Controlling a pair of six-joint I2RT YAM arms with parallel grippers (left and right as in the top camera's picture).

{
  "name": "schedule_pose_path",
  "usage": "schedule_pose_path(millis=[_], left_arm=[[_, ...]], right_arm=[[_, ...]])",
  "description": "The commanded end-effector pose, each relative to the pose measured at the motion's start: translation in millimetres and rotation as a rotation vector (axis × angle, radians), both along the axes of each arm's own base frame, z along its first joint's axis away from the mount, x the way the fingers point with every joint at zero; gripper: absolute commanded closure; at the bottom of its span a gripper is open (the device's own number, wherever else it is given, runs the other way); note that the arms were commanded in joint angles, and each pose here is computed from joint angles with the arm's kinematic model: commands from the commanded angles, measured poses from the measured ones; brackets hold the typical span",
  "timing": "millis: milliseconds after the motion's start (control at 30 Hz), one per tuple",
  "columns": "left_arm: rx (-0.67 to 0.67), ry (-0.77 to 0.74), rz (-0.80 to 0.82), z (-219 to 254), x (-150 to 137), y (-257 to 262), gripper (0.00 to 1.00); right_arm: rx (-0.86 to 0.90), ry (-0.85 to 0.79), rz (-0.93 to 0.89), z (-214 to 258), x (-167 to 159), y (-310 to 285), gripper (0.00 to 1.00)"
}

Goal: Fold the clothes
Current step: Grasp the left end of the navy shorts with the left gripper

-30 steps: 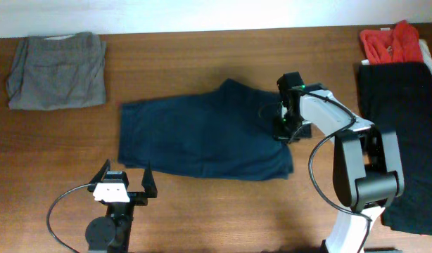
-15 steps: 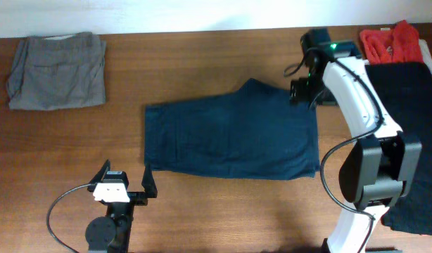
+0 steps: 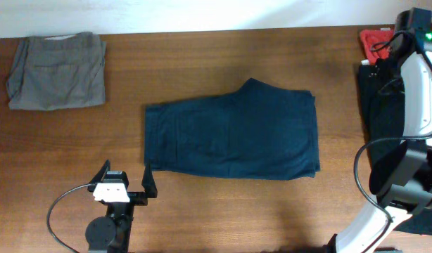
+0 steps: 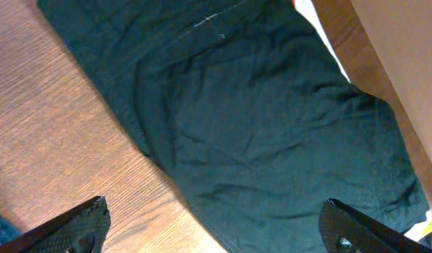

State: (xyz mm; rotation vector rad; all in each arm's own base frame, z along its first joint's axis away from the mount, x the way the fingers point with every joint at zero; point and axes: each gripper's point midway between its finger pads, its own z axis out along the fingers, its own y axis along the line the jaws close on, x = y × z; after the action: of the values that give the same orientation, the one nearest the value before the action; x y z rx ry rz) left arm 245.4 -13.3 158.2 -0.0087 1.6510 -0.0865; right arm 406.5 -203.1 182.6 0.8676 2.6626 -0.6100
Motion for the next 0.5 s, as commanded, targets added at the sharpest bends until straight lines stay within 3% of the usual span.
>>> schedule_pose_path(millis=[0,367,400,467], left_arm=[[0.012,0.001,-0.002,-2.4,0.2,-0.5,0.01],[-0.006,0.002,-0.017,-2.3,0.0,-3.4,0.01],[-0.086,0.001,-0.125,0.6,-2.3,-22.8,0.01],[-0.123,-0.002,-0.285,4.7,-9.2,-49.6,0.01]], right_arm=[[-0.030,-0.017,-0.023,9.3,-1.0,-7.7,0.02],[-0.030,-0.017,-0.023,9.3,-1.0,-7.7,0.02],[-0.030,-0.017,-0.023,9.3,-1.0,-7.7,0.02],[-0.030,-0.017,-0.023,9.3,-1.0,-7.7,0.02]])
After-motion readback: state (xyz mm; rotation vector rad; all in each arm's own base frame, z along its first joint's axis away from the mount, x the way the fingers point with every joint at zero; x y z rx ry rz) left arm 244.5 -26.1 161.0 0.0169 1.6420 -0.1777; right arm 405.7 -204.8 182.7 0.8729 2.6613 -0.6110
